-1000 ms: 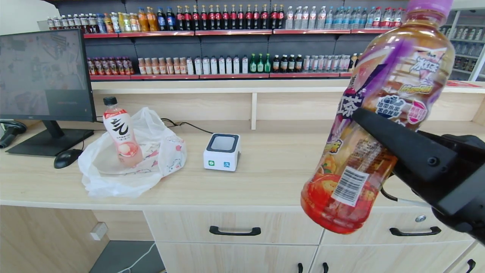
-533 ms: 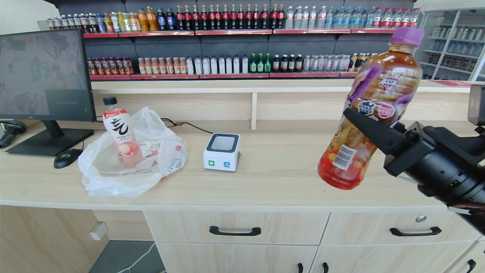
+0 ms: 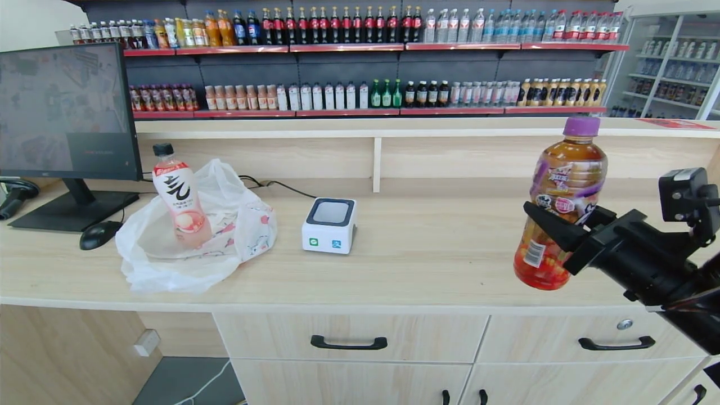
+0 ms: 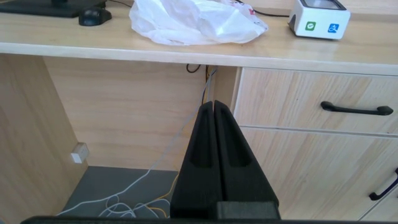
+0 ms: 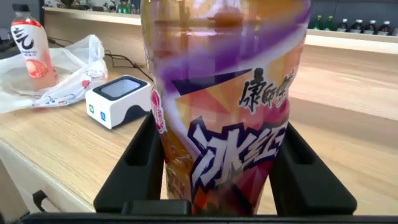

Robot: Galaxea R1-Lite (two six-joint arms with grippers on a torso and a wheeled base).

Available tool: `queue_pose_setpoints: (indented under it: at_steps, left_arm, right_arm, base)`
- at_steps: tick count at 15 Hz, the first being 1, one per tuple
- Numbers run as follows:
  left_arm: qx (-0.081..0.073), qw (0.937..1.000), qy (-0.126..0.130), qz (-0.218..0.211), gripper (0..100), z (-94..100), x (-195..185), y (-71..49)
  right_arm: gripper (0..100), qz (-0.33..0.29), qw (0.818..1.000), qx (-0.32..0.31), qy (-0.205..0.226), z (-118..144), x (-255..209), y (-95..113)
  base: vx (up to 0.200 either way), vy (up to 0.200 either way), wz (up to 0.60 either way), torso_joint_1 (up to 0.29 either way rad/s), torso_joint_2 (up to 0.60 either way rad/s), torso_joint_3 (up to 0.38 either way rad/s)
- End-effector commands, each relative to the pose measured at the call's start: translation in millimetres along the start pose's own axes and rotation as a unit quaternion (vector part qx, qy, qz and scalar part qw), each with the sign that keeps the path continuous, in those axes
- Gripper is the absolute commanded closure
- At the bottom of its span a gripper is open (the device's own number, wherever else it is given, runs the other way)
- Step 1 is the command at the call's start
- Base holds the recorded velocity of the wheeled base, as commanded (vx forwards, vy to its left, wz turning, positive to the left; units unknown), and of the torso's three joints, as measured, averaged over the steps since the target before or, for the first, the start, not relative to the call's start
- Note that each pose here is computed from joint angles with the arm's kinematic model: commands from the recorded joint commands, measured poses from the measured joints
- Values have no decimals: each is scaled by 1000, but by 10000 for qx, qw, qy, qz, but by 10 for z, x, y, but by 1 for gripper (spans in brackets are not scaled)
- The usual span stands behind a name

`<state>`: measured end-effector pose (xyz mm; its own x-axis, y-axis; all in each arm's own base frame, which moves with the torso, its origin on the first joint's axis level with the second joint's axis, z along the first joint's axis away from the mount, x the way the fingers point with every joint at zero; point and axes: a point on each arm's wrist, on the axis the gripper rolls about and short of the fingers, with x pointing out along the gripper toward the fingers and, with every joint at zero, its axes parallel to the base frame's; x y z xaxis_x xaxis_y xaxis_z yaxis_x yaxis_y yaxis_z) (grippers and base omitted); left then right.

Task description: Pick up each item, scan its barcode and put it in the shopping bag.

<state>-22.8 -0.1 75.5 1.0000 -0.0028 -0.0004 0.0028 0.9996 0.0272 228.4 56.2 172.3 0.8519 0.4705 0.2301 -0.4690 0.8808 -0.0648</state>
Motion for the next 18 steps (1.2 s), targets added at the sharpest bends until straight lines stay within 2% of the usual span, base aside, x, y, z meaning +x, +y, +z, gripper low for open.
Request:
queue_pose_setpoints:
  at_steps: [1, 8, 18]
  left_arm:
    - [2, 10000, -2, -9, 100, 0, 0, 0]
    - [2, 10000, 5, -2, 100, -2, 0, 0]
    - [-52, 10000, -2, 6, 100, 0, 0, 0]
  right_arm:
    - [100, -35, 9999, 13, 133, -65, -7, -16]
    - [100, -663, 9977, -18, 121, -61, -2, -54]
    - [100, -880, 9961, -34, 83, -37, -33, -140]
  base:
    - [0, 0, 0, 0, 0, 0]
    - [0, 0, 0, 0, 0, 0]
    - [0, 200, 0, 3, 1, 3]
